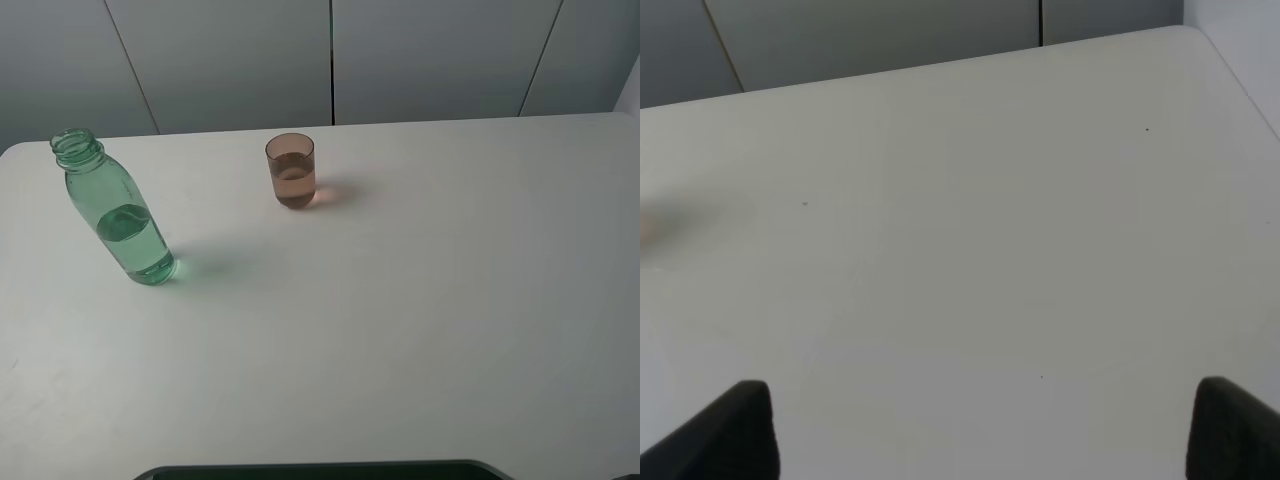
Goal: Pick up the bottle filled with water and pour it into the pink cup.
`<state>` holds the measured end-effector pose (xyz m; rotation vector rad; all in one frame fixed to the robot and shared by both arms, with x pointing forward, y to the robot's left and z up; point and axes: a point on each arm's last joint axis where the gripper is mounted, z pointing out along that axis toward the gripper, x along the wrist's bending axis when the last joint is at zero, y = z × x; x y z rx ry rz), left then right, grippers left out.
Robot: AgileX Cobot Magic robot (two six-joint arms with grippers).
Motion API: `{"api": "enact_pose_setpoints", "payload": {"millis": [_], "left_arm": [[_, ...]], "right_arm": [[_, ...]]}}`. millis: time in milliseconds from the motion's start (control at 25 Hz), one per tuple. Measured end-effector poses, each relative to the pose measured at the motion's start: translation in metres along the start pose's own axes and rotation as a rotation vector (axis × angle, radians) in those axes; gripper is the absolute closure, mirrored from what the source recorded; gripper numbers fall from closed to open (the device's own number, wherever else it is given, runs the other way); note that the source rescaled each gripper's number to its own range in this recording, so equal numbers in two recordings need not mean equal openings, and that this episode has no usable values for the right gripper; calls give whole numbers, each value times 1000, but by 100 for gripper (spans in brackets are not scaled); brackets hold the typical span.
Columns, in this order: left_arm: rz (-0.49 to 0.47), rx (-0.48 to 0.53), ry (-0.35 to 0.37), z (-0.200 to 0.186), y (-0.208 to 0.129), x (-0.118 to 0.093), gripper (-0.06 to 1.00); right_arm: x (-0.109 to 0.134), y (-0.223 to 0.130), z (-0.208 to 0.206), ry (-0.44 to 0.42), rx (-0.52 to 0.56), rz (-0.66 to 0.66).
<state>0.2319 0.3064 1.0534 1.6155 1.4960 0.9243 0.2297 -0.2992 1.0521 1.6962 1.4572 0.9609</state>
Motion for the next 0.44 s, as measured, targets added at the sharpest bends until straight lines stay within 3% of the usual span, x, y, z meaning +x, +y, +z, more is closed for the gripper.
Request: {"api": "enact_pose_setpoints", "payload": {"millis": [440], "left_arm": [[0, 0, 0, 0, 0, 0, -5]], "right_arm": [[0, 0, 0, 0, 0, 0]]}}
